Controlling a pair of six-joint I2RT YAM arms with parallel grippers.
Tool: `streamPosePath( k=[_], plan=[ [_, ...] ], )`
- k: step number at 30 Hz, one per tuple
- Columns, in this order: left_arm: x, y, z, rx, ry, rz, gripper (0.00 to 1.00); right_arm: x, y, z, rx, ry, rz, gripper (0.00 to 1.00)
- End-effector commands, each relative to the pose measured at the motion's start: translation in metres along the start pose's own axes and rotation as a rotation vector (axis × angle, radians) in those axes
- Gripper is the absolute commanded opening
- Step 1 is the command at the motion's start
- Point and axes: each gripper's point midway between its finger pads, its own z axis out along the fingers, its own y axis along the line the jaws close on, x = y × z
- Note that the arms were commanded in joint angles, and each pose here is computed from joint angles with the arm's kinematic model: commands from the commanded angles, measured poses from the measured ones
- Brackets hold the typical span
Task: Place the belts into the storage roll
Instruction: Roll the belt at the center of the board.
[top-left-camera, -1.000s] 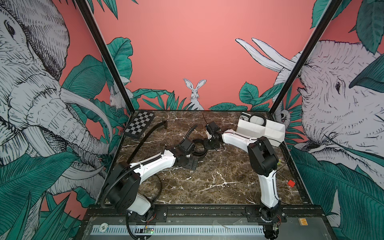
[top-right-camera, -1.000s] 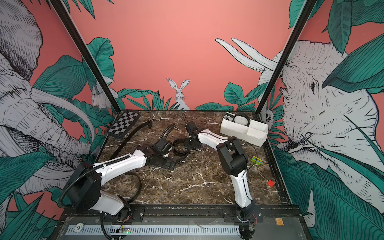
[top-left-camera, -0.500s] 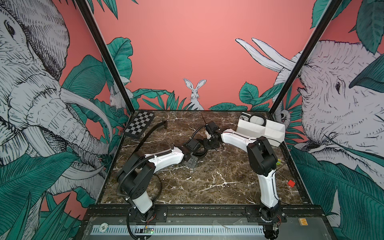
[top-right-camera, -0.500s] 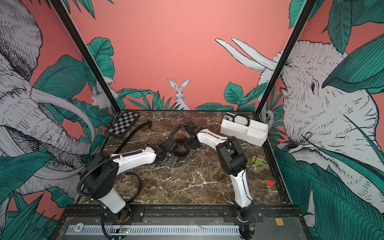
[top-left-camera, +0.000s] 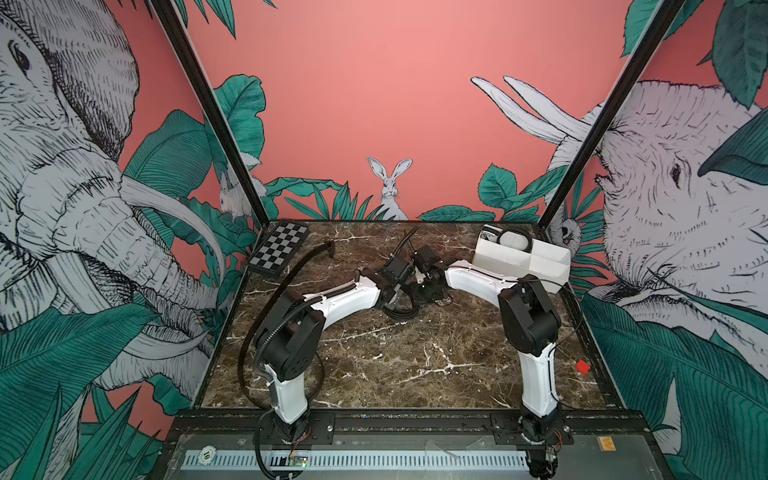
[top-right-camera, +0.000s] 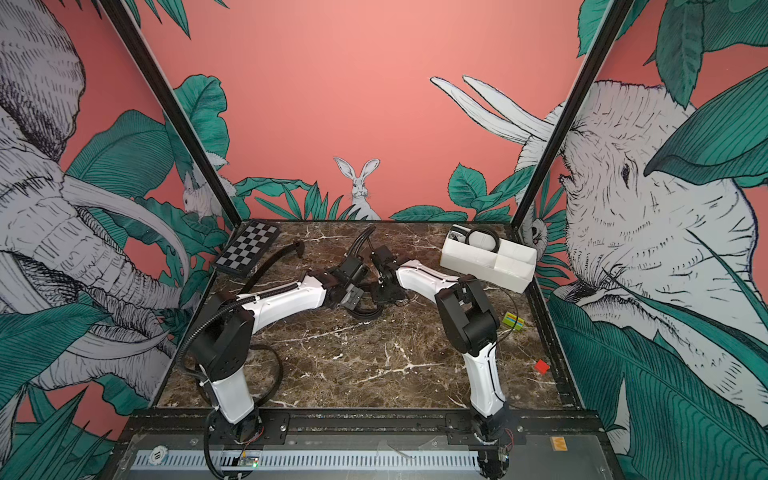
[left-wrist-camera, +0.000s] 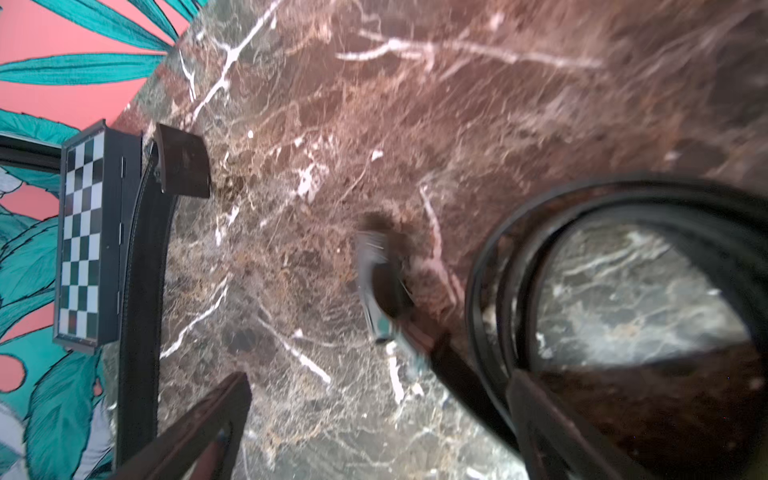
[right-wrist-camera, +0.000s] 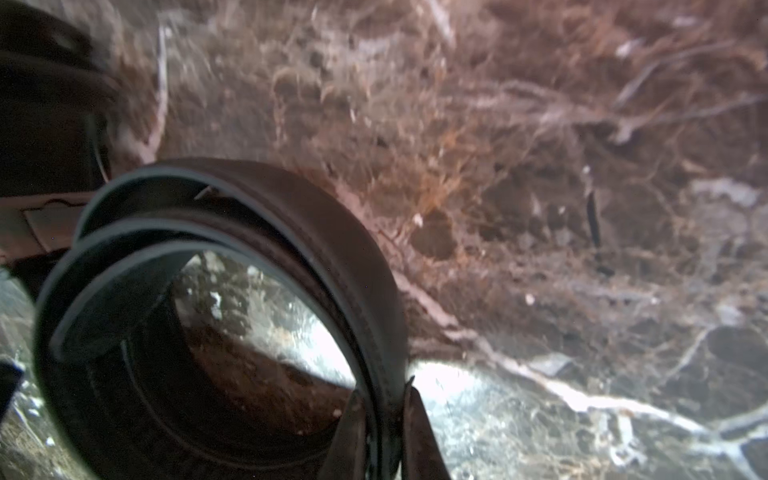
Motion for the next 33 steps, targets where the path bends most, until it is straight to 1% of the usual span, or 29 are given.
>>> streamPosePath(
  k=[1, 2, 4, 6, 9, 11, 12, 15, 19, 22, 24, 25, 29, 31, 32, 33],
  plan=[
    [0.015, -0.003, -0.017, 0.081, 0.026, -0.045, 0.99, 0.060, -0.016, 0.011, 0.065, 0.211, -0.012, 0.00],
    [0.025, -0.007, -0.022, 0.117, 0.056, -0.080, 0.99, 0.060, -0.015, 0.010, 0.064, 0.210, -0.012, 0.00],
    [0.046, -0.015, -0.037, 0.213, 0.114, -0.195, 0.99, 0.061, -0.015, 0.010, 0.063, 0.210, -0.013, 0.00],
    [0.065, -0.033, -0.054, 0.356, 0.142, -0.364, 0.99, 0.061, -0.015, 0.009, 0.062, 0.206, -0.008, 0.00],
    [0.069, -0.055, -0.071, 0.557, 0.102, -0.644, 0.98, 0.060, -0.014, 0.010, 0.054, 0.198, -0.004, 0.00],
    [0.062, -0.065, -0.072, 0.634, 0.089, -0.783, 0.97, 0.058, -0.012, 0.010, 0.047, 0.189, 0.002, 0.00],
    [0.057, -0.069, -0.072, 0.665, 0.090, -0.832, 0.97, 0.058, -0.012, 0.011, 0.048, 0.190, 0.002, 0.00],
    [0.039, -0.082, -0.066, 0.734, 0.069, -0.910, 0.99, 0.059, -0.011, 0.012, 0.046, 0.191, 0.003, 0.00],
    [0.018, -0.089, -0.048, 0.802, -0.004, -1.026, 0.99, 0.062, -0.012, 0.016, 0.046, 0.193, 0.007, 0.00],
    [0.022, -0.096, -0.029, 0.803, 0.041, -1.073, 0.99, 0.063, -0.012, 0.017, 0.044, 0.192, 0.011, 0.00],
    [0.040, -0.103, -0.014, 0.758, 0.136, -1.115, 0.99, 0.063, -0.010, 0.016, 0.043, 0.192, 0.010, 0.00],
    [0.044, -0.105, -0.010, 0.752, 0.154, -1.132, 0.98, 0.063, -0.010, 0.016, 0.042, 0.191, 0.009, 0.00],
    [0.047, -0.102, -0.003, 0.705, 0.172, -1.169, 0.91, 0.064, -0.009, 0.014, 0.044, 0.191, 0.003, 0.00],
    [0.044, -0.098, -0.004, 0.666, 0.182, -1.134, 0.83, 0.065, -0.009, 0.014, 0.043, 0.195, 0.000, 0.00],
    [0.046, -0.094, -0.006, 0.628, 0.211, -1.105, 0.78, 0.066, -0.008, 0.014, 0.044, 0.197, -0.002, 0.00],
    [0.048, -0.091, -0.007, 0.594, 0.231, -1.069, 0.77, 0.067, -0.009, 0.014, 0.044, 0.199, 0.000, 0.00]
  ],
)
